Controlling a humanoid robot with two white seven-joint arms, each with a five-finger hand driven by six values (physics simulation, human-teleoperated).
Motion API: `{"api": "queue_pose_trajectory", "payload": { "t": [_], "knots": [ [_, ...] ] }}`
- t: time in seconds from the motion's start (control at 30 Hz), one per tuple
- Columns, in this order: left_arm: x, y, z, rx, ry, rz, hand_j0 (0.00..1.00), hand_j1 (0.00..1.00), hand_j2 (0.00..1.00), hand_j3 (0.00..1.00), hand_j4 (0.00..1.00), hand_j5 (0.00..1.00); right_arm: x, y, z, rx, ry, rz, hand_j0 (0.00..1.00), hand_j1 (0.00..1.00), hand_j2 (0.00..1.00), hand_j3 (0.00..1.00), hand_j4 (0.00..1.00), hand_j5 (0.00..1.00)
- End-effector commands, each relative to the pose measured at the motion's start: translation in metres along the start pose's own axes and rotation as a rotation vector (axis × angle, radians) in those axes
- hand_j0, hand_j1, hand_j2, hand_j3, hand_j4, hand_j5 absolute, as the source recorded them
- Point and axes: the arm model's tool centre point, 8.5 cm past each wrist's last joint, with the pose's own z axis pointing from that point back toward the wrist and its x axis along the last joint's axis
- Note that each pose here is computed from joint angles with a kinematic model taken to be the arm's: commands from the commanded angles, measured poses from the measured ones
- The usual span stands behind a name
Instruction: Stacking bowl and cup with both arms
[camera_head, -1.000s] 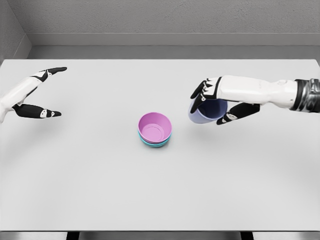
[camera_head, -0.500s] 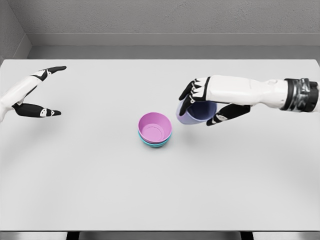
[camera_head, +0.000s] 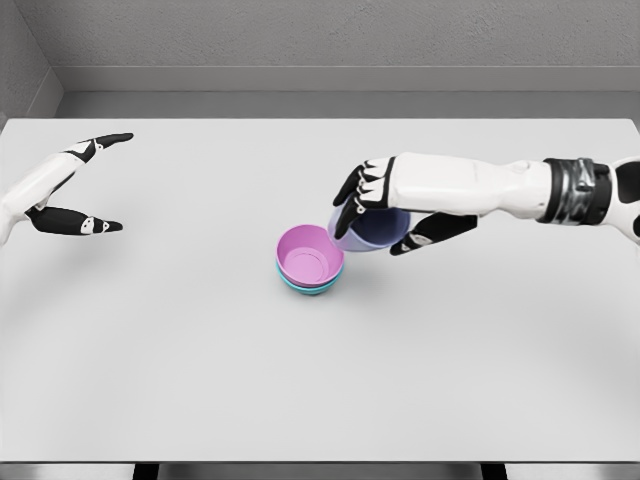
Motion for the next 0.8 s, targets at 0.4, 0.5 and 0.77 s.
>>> {"api": "queue_pose_trajectory", "payload": {
  "t": [0.4,0.5,0.77],
  "knots": [
    [-0.004,-0.002,0.001,0.002,0.01,0.018,1.0,1.0,1.0,1.0,1.0,1.0,0.005,0.007,-0.028,0.016,-0.052,0.012,0.65,0.65,0.65,0.65,0.65,0.65],
    [-0.004,-0.002,0.001,0.002,0.01,0.018,1.0,1.0,1.0,1.0,1.0,1.0,0.005,0.008,-0.033,0.017,-0.055,0.021,0.65,0.65,0.65,0.65,0.65,0.65],
    [-0.004,-0.002,0.001,0.003,0.009,0.017,1.0,1.0,1.0,1.0,1.0,1.0,-0.002,0.008,-0.041,0.019,-0.047,0.021,0.66,0.66,0.66,0.66,0.66,0.66]
  ]
}}
